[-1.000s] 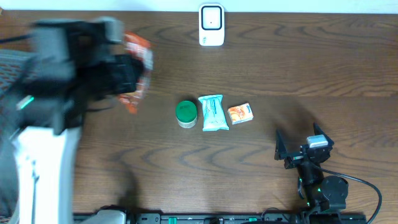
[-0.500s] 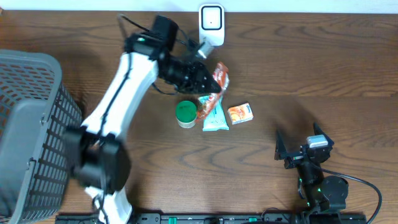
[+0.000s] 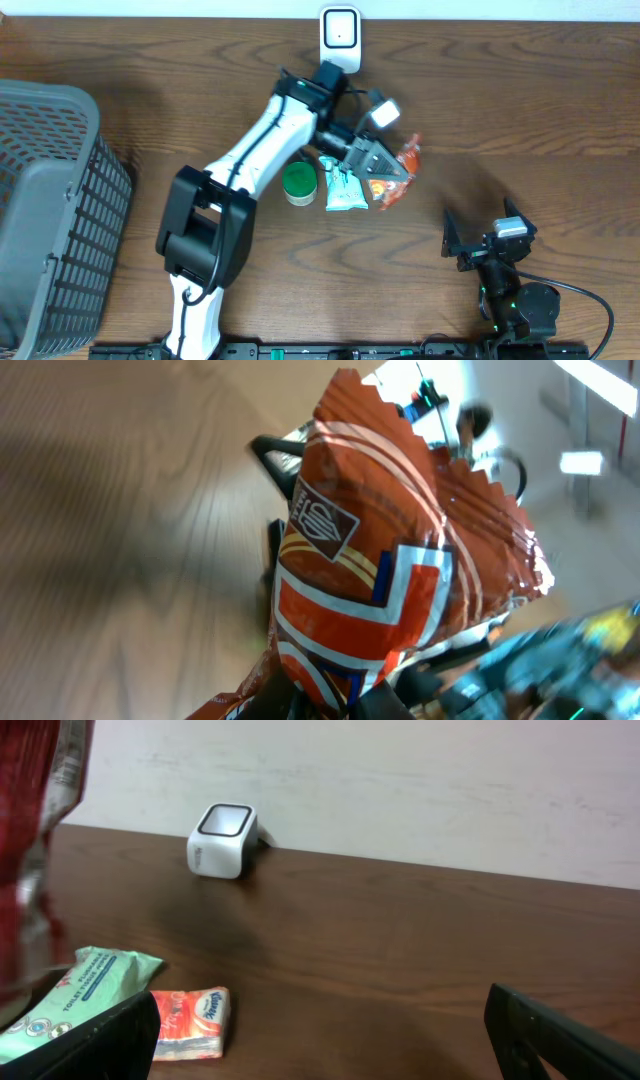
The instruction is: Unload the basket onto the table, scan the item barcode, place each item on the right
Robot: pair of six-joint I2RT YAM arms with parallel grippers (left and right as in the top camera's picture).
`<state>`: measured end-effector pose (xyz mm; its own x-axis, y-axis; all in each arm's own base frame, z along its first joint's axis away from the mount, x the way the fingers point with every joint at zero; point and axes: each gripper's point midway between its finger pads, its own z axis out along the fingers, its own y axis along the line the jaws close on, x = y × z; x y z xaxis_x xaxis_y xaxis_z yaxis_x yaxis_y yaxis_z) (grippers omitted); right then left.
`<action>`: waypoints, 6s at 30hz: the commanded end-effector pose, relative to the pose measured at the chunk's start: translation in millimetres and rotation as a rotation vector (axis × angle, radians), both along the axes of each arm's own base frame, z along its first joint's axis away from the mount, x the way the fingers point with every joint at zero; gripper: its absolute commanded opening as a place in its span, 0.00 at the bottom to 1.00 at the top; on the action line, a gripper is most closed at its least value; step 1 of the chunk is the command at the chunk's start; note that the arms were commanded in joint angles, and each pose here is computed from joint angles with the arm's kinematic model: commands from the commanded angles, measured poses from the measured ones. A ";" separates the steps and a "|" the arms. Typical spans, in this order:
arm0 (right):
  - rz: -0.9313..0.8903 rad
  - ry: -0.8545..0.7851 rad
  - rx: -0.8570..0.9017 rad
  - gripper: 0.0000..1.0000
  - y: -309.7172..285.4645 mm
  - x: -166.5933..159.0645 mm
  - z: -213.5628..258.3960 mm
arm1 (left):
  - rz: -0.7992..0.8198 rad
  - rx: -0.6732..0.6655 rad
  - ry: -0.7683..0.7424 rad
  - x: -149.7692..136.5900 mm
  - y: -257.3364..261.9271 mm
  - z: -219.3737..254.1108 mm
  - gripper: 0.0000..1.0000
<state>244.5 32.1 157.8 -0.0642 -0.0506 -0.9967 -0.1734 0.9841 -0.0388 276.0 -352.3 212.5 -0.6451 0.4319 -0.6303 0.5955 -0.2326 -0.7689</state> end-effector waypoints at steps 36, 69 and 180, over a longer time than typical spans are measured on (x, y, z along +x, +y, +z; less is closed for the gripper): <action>-0.163 -0.013 -0.314 0.99 -31.6 2.4 -3.0 | 1.592 0.550 -0.703 204.0 222.2 188.3 0.88; 0.438 0.320 0.374 0.99 77.0 -60.6 173.7 | 2.230 0.476 -1.071 -97.4 406.1 365.0 0.89; -0.476 1.293 -0.732 0.17 76.9 -19.0 -156.4 | 2.314 0.262 -1.066 -152.5 414.1 346.9 0.90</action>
